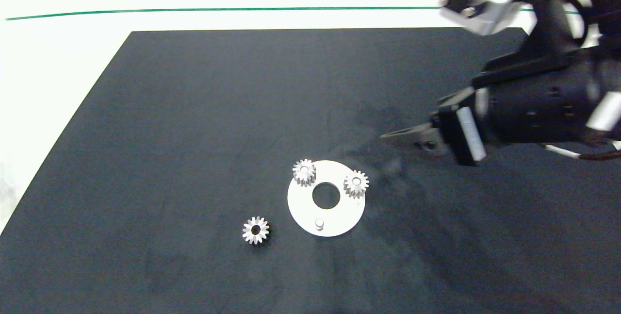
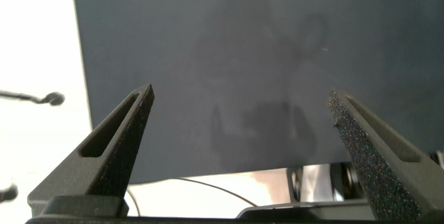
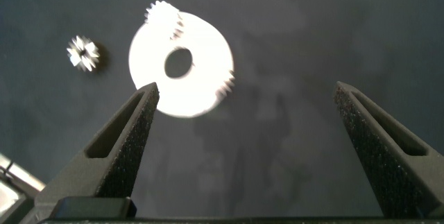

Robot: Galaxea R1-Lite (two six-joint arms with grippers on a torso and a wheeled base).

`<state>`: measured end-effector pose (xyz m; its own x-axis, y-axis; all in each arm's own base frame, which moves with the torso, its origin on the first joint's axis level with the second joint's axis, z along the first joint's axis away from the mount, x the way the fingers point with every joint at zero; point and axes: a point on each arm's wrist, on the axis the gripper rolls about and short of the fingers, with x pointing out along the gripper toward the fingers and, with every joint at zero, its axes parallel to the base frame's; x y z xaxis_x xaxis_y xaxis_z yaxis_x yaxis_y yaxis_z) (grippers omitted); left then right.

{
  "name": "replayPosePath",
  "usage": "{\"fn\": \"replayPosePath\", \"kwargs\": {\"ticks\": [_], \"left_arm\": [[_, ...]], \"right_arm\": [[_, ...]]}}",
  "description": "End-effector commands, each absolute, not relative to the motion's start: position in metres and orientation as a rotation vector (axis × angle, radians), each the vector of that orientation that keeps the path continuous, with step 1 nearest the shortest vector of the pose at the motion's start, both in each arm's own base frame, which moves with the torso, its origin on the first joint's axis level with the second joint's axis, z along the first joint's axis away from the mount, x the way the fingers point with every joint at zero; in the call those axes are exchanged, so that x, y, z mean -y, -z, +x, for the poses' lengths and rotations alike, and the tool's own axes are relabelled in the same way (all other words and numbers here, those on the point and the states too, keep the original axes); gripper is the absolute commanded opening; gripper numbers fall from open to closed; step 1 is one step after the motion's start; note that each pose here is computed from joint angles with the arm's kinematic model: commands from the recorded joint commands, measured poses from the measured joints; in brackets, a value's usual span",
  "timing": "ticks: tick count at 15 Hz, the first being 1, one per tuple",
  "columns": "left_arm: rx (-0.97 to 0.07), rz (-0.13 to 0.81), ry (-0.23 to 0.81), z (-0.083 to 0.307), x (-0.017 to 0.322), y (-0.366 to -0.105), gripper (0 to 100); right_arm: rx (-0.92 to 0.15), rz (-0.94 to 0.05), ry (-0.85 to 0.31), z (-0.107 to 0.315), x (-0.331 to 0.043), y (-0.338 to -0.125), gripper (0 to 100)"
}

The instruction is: Install three planetary gears onto the carrier pins

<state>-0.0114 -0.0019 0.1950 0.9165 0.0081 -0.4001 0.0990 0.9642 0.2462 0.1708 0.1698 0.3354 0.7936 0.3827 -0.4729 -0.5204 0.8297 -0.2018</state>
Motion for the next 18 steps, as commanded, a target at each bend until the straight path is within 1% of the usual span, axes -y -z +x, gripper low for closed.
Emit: {"fn": "replayPosePath", "kwargs": {"ticks": [1,2,3,5,6,7,8,9,10,11,13,15,17,18], "left_arm": [[-0.393,0.269,0.310,0.034,0.009,-0.210,100],[-0.356,0.263,0.333,0.053,0.014,-0.217,100],[-0.355,0.261,0.335,0.071,0.019,-0.219,100],[-0.408,0.254,0.361,0.092,0.027,-0.215,100],[-0.455,0.199,0.424,0.104,0.040,-0.211,100],[-0.449,0.137,0.469,0.112,0.052,-0.212,100],[-0.453,0.115,0.478,0.121,0.065,-0.210,100],[-0.475,0.146,0.446,0.131,0.074,-0.204,100],[-0.500,0.178,0.463,0.136,0.087,-0.199,100],[-0.514,0.197,0.508,0.135,0.097,-0.196,100],[-0.545,0.217,0.545,0.136,0.107,-0.190,100],[-0.609,0.192,0.537,0.145,0.117,-0.179,100],[-0.598,0.177,0.532,0.154,0.126,-0.176,100],[-0.583,0.184,0.508,0.158,0.129,-0.174,100]], "right_arm": [[-0.289,-0.237,-0.383,0.080,-0.061,-0.343,100],[-0.259,-0.218,-0.368,0.069,-0.050,-0.344,100],[-0.233,-0.200,-0.354,0.057,-0.038,-0.347,100],[-0.208,-0.183,-0.332,0.040,-0.022,-0.348,100],[-0.187,-0.170,-0.321,0.031,-0.014,-0.348,100],[-0.174,-0.161,-0.320,0.026,-0.010,-0.348,100],[-0.160,-0.155,-0.317,0.022,-0.007,-0.349,100],[-0.150,-0.149,-0.317,0.018,-0.005,-0.349,100],[-0.143,-0.142,-0.317,0.016,-0.003,-0.348,100],[-0.142,-0.135,-0.307,0.014,-0.001,-0.347,100],[-0.132,-0.129,-0.270,0.013,0.000,-0.350,100],[-0.127,-0.126,-0.246,0.012,0.001,-0.351,100],[-0.129,-0.127,-0.244,0.012,0.001,-0.350,100],[-0.129,-0.128,-0.246,0.012,0.001,-0.350,100]]}}
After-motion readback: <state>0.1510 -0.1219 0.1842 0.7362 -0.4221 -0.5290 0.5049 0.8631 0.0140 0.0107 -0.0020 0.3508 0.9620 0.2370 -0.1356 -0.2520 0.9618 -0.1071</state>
